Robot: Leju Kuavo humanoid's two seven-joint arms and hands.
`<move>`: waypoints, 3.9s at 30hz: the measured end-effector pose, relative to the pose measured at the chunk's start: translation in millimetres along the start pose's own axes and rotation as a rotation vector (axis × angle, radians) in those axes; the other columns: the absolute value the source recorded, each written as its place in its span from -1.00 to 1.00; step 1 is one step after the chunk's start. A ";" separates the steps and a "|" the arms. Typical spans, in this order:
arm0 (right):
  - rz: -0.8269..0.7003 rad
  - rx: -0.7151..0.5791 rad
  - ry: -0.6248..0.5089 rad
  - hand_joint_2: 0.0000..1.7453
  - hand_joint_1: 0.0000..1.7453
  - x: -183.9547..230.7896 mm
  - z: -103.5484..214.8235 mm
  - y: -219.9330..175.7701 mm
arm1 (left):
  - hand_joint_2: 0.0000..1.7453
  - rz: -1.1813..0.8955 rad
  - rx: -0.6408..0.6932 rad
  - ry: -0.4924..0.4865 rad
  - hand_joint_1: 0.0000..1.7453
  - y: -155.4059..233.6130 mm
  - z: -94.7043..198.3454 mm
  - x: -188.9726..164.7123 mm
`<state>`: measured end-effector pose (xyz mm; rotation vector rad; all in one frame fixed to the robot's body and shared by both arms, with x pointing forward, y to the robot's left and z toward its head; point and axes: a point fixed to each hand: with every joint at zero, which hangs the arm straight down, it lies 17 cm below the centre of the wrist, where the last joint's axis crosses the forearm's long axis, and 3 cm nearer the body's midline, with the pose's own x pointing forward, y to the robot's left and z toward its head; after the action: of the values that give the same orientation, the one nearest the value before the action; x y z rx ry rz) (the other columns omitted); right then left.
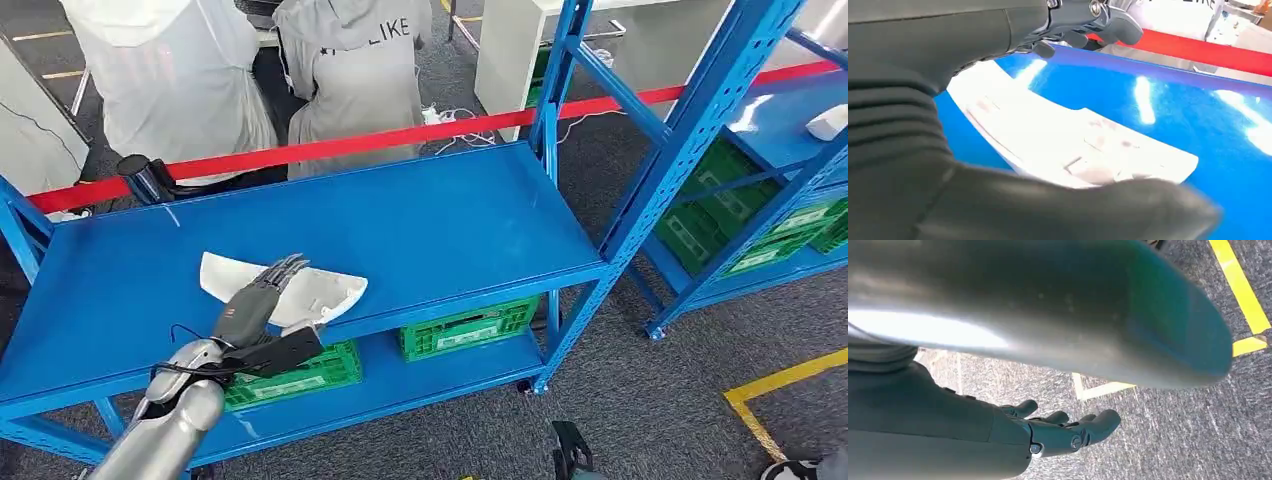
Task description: Take the parts from the cabinet and place them on the table.
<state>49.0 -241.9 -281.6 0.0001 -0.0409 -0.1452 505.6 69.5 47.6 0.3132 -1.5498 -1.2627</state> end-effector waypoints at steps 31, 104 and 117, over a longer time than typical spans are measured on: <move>0.027 0.010 -0.003 -1.00 -1.00 0.6 0.4 1.9 | 1.00 -0.401 0.087 0.056 -1.00 -6.4 -14.6 17.2; 0.106 0.020 -0.009 -1.00 -1.00 1.7 0.9 4.6 | 1.00 -0.350 0.237 0.123 1.00 44.0 -6.8 -24.1; 0.097 0.019 -0.012 -1.00 -1.00 1.9 0.8 4.0 | 1.00 -0.176 0.406 -0.074 1.00 79.3 -15.2 29.5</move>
<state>51.5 -238.2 -280.8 0.0158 -0.0541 -0.0482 537.2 71.8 127.5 0.6812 -1.8728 -1.0925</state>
